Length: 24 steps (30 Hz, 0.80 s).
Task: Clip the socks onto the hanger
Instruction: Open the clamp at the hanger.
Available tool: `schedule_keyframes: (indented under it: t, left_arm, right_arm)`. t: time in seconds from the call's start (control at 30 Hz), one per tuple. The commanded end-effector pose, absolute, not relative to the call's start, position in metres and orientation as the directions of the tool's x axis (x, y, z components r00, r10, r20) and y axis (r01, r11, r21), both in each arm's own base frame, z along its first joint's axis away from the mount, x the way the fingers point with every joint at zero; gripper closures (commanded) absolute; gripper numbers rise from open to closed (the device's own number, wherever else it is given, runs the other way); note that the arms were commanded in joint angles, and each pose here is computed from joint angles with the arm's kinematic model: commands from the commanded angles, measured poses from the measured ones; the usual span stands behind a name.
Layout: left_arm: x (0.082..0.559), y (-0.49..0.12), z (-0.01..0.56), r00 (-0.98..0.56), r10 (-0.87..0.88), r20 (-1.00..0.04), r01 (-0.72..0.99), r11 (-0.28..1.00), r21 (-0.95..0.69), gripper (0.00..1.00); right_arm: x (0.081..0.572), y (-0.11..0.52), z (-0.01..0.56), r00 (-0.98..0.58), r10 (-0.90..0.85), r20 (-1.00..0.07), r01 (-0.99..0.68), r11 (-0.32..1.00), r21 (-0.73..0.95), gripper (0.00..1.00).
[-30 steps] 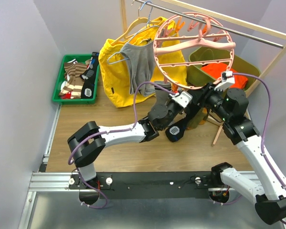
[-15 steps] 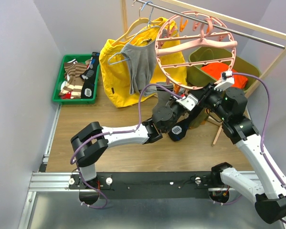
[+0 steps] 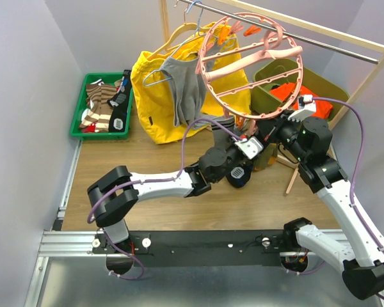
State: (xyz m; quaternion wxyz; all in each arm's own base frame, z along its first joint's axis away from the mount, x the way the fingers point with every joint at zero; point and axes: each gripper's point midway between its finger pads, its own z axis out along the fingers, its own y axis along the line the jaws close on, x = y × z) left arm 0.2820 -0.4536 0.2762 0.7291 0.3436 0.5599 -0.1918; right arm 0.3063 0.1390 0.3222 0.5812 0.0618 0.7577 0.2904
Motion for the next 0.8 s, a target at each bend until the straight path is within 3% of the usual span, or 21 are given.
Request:
schedule_keyframes:
  t: [0.0,0.6,0.77]
  left_arm:
    - [0.273,-0.444,0.311,0.29,-0.068,-0.955,0.784,0.589,0.196,0.3]
    - [0.264,-0.452,0.327,0.161,-0.238,-0.958,0.935,0.348,0.071,0.35]
    - [0.265,-0.458,0.326,0.131,-0.252,-0.959,0.941,0.337,0.04,0.39]
  right_arm:
    - [0.308,0.13,0.34,-0.25,0.405,-0.88,-0.249,0.851,0.462,0.94]
    - [0.302,0.139,0.35,-0.222,0.348,-0.911,-0.346,0.845,0.408,0.94]
    - [0.299,0.143,0.342,-0.221,0.33,-0.918,-0.378,0.839,0.392,0.94]
